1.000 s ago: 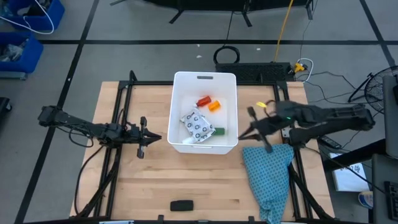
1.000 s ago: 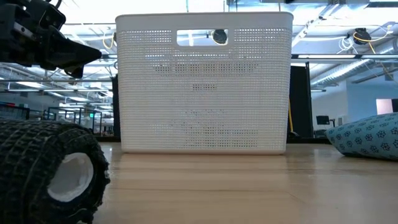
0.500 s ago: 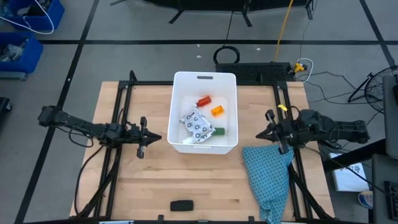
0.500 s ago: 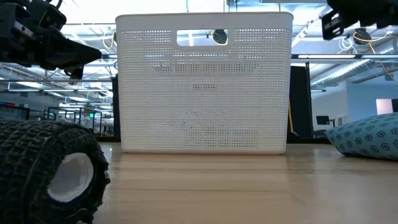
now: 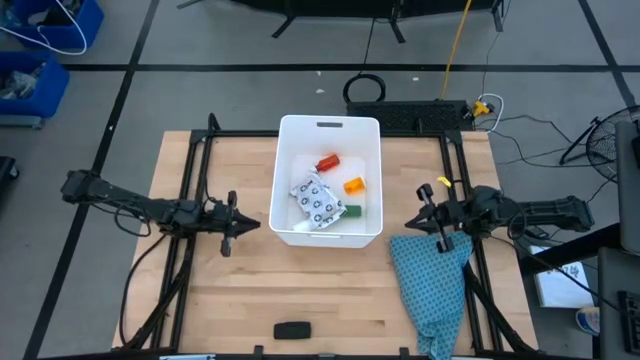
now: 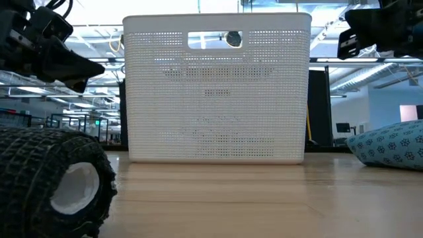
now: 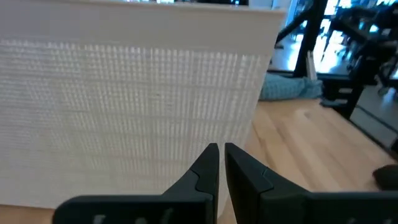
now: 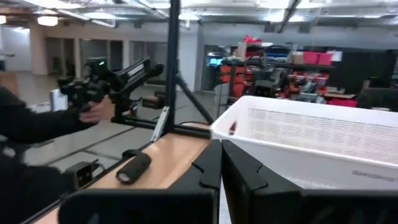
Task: Pick & place medical supplies in basket/bin
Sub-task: Put the black bandage into the basket, then return to Home Position
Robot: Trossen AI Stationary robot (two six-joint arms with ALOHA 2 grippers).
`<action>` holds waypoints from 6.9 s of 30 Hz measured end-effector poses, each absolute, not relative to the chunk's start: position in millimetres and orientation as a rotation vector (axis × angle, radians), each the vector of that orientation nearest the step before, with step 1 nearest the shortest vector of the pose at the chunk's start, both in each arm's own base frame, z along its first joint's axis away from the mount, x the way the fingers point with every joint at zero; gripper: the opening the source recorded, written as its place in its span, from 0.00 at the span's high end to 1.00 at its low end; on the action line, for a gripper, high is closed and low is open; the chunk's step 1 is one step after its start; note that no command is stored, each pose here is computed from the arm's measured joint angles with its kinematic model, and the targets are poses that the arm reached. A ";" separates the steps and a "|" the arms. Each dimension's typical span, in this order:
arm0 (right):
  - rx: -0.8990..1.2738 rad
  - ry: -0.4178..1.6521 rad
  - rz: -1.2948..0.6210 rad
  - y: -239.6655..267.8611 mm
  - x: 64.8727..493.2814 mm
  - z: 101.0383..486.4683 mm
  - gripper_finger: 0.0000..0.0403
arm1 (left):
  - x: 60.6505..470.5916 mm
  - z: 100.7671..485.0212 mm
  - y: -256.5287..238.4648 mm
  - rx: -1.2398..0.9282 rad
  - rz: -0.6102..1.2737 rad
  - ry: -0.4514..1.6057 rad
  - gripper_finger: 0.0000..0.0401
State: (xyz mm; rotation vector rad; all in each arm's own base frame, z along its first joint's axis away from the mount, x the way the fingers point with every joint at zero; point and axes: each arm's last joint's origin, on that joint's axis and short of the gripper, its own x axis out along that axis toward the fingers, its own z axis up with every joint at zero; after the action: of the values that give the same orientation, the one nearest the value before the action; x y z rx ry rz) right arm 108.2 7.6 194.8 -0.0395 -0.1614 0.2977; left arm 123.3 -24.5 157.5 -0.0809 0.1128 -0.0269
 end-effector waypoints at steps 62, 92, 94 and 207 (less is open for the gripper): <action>0.018 -0.165 0.249 6.1 108.9 190.2 0.99 | 315.4 154.4 -266.9 -0.208 -0.223 1.287 0.04; 0.016 -0.170 0.253 6.2 108.9 190.2 0.99 | 306.0 193.1 -231.1 0.030 -0.281 1.260 0.84; 0.016 -0.168 0.254 6.2 108.9 190.0 0.99 | 295.9 217.4 -223.8 0.079 -0.219 1.199 0.84; -0.059 -0.150 0.250 6.3 109.3 187.2 0.99 | 395.0 306.2 76.0 0.148 0.165 0.807 0.19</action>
State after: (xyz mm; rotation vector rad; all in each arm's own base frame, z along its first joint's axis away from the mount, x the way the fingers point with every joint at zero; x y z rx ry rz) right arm 109.3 6.3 187.2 -0.0588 -0.1497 0.2500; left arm 395.0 76.0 306.2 0.1484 0.8067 0.1654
